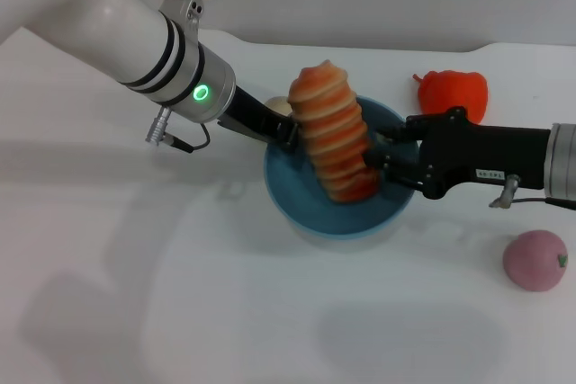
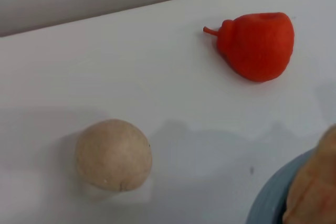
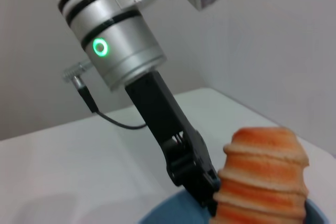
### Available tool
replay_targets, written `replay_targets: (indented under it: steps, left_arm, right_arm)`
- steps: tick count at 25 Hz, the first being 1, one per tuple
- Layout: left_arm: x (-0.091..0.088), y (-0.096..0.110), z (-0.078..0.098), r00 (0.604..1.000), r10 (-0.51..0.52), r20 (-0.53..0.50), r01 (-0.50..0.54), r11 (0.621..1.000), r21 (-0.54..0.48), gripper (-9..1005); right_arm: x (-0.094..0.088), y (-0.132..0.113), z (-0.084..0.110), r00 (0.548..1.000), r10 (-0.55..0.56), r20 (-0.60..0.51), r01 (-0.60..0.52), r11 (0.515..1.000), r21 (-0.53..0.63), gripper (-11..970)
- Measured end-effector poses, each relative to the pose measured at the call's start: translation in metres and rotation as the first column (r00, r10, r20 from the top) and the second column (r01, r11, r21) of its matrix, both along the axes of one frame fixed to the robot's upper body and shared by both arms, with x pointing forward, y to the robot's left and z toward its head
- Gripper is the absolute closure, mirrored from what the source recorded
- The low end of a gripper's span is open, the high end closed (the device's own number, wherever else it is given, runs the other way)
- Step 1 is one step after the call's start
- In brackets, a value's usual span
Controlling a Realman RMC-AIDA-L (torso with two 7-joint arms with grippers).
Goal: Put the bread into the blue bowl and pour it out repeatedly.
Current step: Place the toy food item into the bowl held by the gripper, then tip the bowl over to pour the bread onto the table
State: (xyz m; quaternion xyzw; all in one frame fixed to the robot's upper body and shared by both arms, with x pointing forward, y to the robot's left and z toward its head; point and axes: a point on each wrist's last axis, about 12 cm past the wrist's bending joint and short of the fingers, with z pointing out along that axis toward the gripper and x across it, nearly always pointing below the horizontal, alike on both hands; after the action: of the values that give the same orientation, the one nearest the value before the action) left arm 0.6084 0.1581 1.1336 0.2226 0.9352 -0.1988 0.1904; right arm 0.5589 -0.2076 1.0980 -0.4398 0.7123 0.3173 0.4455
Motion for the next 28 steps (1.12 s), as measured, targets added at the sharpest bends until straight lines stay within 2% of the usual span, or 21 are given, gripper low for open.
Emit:
replay_targets:
  steps: [6, 10, 13, 14, 15, 17, 21, 25, 28]
  left_arm:
    - [0.002, 0.0, 0.0, 1.0, 0.006, 0.015, -0.006, 1.0, -0.002, 978]
    - [0.004, 0.001, -0.001, 1.0, 0.013, 0.028, -0.013, 1.0, -0.001, 978]
    - [0.008, 0.0, -0.002, 0.996, 0.029, 0.081, -0.029, 1.0, -0.009, 978]
    - [0.008, 0.0, -0.002, 0.996, 0.029, 0.081, -0.029, 1.0, -0.009, 979]
    - [0.011, -0.006, -0.004, 0.99, 0.025, 0.137, -0.024, 1.0, -0.007, 979]
    - [0.012, -0.011, -0.005, 0.983, 0.017, 0.181, -0.017, 1.0, -0.003, 979]
    - [0.015, -0.025, -0.008, 0.962, -0.007, 0.273, 0.005, 1.0, 0.007, 979]
    - [0.018, -0.037, -0.013, 0.927, -0.022, 0.374, 0.019, 1.0, 0.012, 978]
    - [0.019, -0.041, -0.017, 0.905, -0.027, 0.424, 0.022, 1.0, 0.015, 978]
  right_arm:
    - [0.0, -0.008, 0.009, 0.999, -0.038, -0.002, 0.038, 0.999, 0.025, 551]
    - [-0.002, -0.026, 0.022, 0.993, -0.118, 0.017, 0.115, 0.984, 0.138, 498]
    - [-0.003, -0.049, 0.028, 0.978, -0.209, 0.004, 0.202, 0.949, 0.243, 470]
    - [-0.006, -0.069, 0.027, 0.957, -0.29, -0.016, 0.282, 0.912, 0.298, 469]
    - [-0.006, -0.069, 0.027, 0.957, -0.29, -0.016, 0.282, 0.912, 0.298, 469]
    - [-0.01, -0.087, 0.024, 0.932, -0.359, -0.05, 0.355, 0.876, 0.326, 467]
    - [-0.024, -0.124, 0.009, 0.859, -0.479, -0.181, 0.512, 0.793, 0.329, 464]
    - [-0.041, -0.148, -0.008, 0.791, -0.539, -0.289, 0.605, 0.759, 0.242, 461]
    - [-0.051, -0.154, -0.019, 0.762, -0.544, -0.353, 0.628, 0.754, 0.193, 458]
